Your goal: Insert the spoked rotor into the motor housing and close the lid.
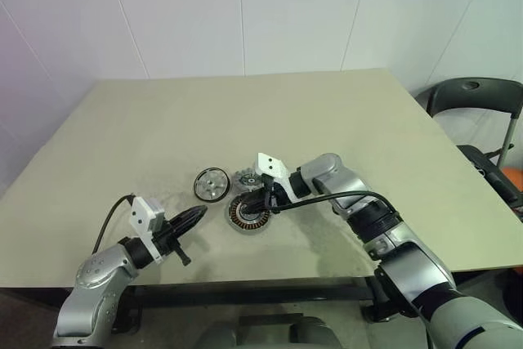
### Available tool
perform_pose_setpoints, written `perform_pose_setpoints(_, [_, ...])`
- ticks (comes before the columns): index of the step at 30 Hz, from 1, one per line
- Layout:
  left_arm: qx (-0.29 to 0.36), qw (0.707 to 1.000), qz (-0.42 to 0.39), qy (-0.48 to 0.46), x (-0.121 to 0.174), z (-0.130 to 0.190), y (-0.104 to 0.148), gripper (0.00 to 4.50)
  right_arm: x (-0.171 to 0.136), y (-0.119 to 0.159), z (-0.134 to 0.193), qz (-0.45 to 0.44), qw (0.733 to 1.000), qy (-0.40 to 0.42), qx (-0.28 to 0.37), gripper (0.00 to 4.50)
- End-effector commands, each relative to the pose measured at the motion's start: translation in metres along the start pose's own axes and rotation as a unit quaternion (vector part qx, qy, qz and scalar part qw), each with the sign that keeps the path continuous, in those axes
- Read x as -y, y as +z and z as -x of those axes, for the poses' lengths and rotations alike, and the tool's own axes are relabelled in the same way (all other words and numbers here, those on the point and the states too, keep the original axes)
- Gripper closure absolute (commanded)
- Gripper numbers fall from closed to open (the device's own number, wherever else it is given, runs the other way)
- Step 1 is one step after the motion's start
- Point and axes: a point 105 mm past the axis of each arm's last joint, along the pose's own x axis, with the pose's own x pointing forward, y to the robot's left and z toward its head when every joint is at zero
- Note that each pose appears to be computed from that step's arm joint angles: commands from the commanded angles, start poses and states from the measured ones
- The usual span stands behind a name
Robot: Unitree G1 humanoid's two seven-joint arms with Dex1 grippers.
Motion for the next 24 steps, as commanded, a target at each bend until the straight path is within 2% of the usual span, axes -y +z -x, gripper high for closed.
perform_pose_setpoints(1, [-0.014,0.999,-0.03,0.001,0.001,0.001,0.007,4.5,0.004,0.011,0.002,0.021,1.0,-0.008,0.006,3.85])
perform_pose_setpoints(3, [-0.028,0.999,-0.033,0.001,0.003,0.001,0.005,4.5,0.006,0.01,0.002,0.02,1.0,-0.01,0.006,3.85])
perform_pose_setpoints(5, [-0.008,1.0,0.0,-0.014,0.007,0.0,0.008,4.5,0.007,0.009,0.002,0.018,1.0,-0.012,0.006,3.85])
perform_pose_setpoints(12, [0.001,0.999,0.021,-0.027,0.008,0.0,0.018,4.5,0.009,0.007,0.0,0.013,1.0,-0.016,0.006,3.85])
perform_pose_setpoints(13, [-0.001,0.999,0.018,-0.026,0.008,0.0,0.019,4.11,0.009,0.006,0.0,0.012,1.0,-0.016,0.006,3.85])
perform_pose_setpoints(15, [-0.006,1.0,0.012,-0.025,0.008,0.0,0.019,3.64,0.009,0.005,0.0,0.011,1.0,-0.017,0.005,3.85])
perform_pose_setpoints(24, [-0.019,0.999,0.02,-0.034,0.014,0.001,0.017,0.49,0.012,0.001,0.002,0.005,1.0,-0.024,0.004,3.85])
